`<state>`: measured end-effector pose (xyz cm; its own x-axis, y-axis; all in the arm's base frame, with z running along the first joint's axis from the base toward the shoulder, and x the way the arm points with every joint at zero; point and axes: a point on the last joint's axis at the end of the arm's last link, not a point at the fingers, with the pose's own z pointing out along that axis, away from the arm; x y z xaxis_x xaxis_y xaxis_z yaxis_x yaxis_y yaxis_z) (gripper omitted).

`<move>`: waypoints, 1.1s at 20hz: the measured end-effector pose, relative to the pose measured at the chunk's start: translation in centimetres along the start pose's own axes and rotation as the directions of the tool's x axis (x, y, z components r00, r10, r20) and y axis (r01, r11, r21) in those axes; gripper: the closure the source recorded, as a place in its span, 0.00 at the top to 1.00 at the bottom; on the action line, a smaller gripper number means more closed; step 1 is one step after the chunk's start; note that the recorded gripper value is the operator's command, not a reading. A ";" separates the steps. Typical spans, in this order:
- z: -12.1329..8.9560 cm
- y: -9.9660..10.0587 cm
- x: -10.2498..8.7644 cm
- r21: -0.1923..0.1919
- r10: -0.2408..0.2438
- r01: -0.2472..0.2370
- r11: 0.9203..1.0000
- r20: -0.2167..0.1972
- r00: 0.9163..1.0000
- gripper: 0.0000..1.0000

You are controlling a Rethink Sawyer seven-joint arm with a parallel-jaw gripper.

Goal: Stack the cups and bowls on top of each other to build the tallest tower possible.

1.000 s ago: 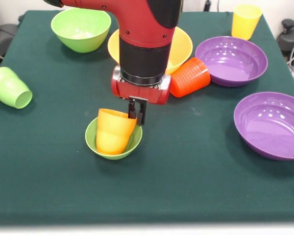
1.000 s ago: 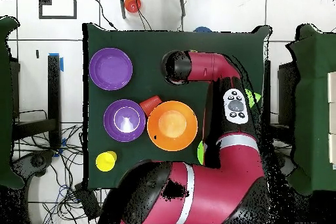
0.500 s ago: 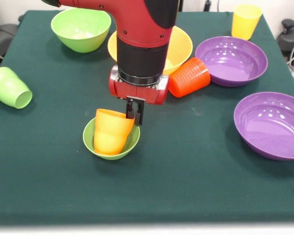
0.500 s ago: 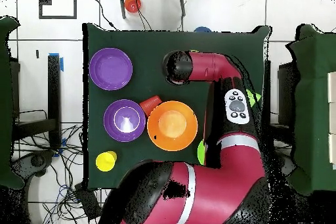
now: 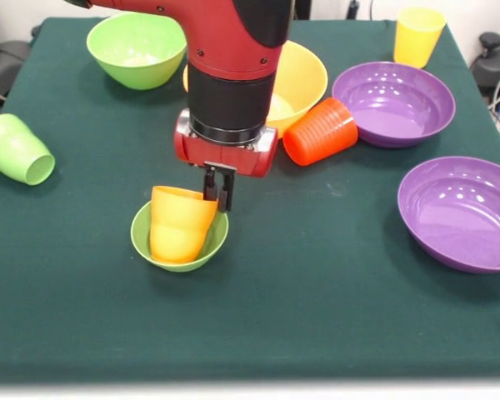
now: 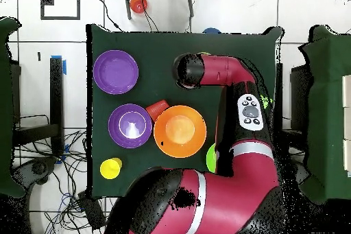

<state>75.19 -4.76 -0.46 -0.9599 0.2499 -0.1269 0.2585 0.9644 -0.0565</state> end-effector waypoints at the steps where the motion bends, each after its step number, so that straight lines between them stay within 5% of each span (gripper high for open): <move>1: 0.0 -0.1 0.0 0.002 0.001 -0.001 1.000 0.000 1.000 0.00; 12: -0.2 -2.8 0.3 0.058 0.018 -0.015 0.998 -0.047 0.999 0.00; 22: -0.1 -4.7 1.1 0.094 0.070 -0.056 0.994 -0.151 0.986 0.00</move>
<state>72.92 -9.05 -0.27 -0.9448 0.3269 0.0204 0.3209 0.9364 -0.1422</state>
